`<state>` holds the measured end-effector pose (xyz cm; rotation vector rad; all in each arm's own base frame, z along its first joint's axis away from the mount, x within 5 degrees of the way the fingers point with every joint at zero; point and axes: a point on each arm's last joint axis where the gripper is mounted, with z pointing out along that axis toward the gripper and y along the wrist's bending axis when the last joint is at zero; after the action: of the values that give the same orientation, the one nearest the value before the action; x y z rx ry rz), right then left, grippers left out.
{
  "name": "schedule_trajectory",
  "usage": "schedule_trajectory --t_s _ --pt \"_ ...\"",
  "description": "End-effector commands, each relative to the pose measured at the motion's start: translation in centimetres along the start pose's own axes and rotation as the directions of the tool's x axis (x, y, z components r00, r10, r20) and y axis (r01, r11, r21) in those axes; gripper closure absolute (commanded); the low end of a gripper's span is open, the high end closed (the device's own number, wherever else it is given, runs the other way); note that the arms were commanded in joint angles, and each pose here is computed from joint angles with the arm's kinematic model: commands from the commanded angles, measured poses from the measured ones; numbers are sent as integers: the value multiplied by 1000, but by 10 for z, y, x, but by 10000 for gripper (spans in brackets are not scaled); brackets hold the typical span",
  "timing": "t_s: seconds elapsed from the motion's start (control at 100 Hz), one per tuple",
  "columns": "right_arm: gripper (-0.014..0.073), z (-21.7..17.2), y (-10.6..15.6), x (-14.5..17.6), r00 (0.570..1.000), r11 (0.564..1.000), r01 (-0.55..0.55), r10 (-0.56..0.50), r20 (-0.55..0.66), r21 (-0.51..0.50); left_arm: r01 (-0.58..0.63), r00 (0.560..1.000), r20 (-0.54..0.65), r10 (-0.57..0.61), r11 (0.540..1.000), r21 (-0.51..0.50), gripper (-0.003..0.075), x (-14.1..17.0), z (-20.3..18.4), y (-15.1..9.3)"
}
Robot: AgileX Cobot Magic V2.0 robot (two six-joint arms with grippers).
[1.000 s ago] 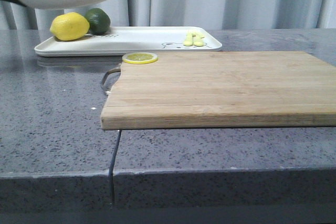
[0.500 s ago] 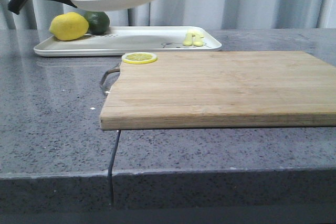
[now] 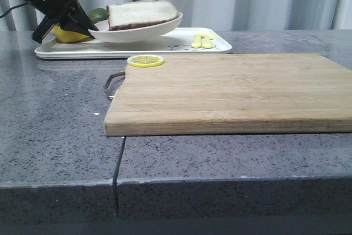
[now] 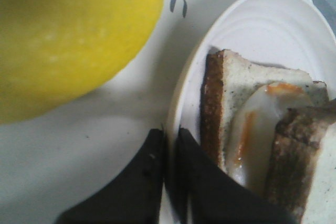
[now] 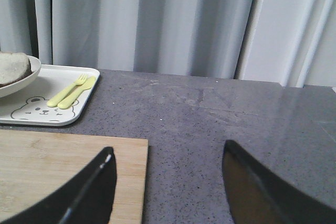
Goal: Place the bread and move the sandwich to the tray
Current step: 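Lower the plate onto the tray beside the lemon and release it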
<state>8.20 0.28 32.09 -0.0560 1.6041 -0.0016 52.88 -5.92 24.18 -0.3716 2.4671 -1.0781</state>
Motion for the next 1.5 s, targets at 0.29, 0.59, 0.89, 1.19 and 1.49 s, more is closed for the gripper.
schedule_trajectory --t_s 0.29,0.59,0.89,1.19,1.49 --pt "144 -2 -1 -16 995 1000 6 -7 104 13 -63 993 105 54 994 86 740 0 -24 -55" --pt "144 -2 -1 -16 995 1000 6 -7 104 13 -46 991 130 35 995 89 740 -2 -25 -55" --pt "144 -2 -1 -16 995 1000 6 -7 104 13 -40 991 126 36 999 28 740 -1 -23 -51" --pt "144 -2 -1 -16 995 1000 6 -7 104 13 -35 992 124 31 999 38 740 0 -22 -52" --pt "144 -2 -1 -16 995 1000 6 -7 104 13 -34 992 123 29 999 40 734 0 -22 -53"
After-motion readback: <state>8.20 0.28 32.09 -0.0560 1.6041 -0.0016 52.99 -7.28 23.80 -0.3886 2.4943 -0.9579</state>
